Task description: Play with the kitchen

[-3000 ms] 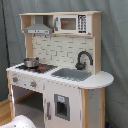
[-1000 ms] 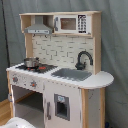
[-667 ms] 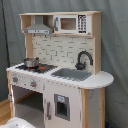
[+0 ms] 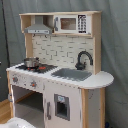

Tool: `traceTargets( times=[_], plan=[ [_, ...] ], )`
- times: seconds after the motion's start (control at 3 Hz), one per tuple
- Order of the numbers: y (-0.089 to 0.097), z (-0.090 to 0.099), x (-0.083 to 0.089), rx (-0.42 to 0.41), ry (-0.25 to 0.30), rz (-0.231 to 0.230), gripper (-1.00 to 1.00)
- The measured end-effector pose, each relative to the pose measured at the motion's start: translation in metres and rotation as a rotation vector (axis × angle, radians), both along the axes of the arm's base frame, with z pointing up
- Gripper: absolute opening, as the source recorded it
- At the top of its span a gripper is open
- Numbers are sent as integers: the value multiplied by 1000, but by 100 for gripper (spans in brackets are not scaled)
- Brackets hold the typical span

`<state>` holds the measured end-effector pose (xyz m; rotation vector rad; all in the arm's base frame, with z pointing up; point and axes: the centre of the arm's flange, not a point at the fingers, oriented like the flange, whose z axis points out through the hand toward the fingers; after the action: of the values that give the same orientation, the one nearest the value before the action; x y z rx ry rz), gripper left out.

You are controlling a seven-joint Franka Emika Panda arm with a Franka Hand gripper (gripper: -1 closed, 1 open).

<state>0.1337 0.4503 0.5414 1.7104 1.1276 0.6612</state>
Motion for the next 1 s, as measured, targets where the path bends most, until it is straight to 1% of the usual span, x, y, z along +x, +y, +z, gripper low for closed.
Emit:
traceTargets(
  times=[0.33, 0.67, 1.0],
  plan=[
    [-10, 10, 9, 22, 90, 12, 100],
    [-16, 12, 23, 39, 200, 45, 100],
    [-17, 7, 39, 53, 309, 84, 100]
  ],
)
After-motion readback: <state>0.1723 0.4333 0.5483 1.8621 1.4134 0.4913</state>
